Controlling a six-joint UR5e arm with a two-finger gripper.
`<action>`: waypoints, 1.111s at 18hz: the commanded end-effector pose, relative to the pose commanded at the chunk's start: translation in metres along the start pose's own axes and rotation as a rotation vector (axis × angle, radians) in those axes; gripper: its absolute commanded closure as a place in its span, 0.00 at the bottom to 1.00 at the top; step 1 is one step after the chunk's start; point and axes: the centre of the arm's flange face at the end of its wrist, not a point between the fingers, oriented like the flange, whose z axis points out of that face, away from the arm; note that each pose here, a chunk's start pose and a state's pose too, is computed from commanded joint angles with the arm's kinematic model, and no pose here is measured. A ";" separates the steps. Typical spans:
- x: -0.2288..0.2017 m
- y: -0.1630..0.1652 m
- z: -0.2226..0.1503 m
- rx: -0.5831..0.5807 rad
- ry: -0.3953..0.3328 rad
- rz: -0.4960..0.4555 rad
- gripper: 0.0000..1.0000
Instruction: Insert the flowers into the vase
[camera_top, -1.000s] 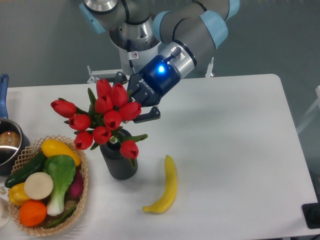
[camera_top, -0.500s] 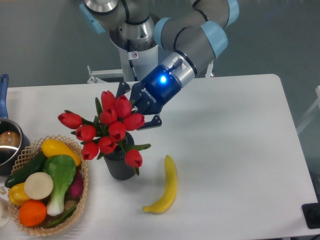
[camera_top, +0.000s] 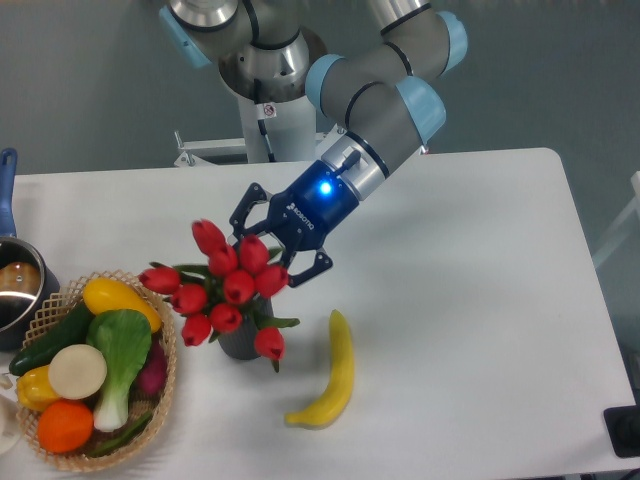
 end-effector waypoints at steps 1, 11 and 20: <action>0.001 0.004 -0.001 -0.016 -0.011 -0.004 0.00; 0.025 0.027 -0.023 -0.209 -0.153 -0.007 0.00; -0.010 0.037 -0.091 -0.427 -0.392 -0.071 0.00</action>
